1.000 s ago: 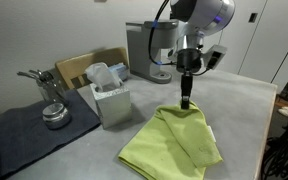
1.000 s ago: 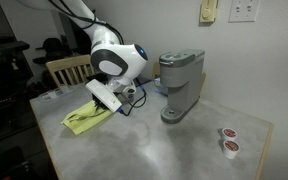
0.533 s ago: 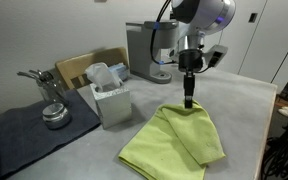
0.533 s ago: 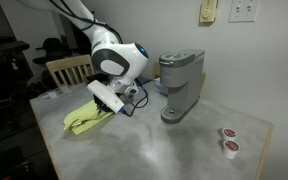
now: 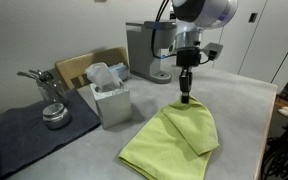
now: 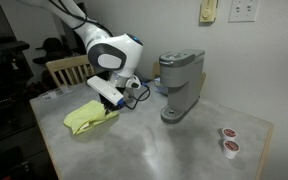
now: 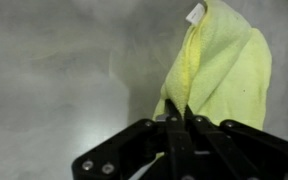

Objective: Unfold the towel once

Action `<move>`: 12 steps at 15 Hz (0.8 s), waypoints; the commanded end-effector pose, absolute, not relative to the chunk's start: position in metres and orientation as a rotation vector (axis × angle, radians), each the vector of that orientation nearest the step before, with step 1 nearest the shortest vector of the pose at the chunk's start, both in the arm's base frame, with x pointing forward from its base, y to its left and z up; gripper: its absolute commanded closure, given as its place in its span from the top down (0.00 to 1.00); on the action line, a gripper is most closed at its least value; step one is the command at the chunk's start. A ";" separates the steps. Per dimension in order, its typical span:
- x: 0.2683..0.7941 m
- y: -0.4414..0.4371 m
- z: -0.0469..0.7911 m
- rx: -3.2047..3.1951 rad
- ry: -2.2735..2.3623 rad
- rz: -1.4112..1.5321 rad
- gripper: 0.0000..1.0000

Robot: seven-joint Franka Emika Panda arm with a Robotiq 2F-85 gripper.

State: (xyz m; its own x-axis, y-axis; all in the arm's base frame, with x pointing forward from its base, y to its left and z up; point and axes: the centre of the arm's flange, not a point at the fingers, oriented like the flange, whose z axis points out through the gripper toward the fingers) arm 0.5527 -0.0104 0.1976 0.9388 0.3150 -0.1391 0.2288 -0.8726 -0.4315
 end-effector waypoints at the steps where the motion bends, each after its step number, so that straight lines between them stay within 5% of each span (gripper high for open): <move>1: 0.537 0.005 0.222 -2.814 -0.339 0.281 0.01; 12: 0.528 0.043 0.243 -3.057 -0.400 0.451 0.01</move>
State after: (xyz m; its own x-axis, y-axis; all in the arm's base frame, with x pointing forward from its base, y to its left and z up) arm 0.5382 0.0442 0.2377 0.9353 0.2541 -0.2463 0.2325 -0.9659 -0.1139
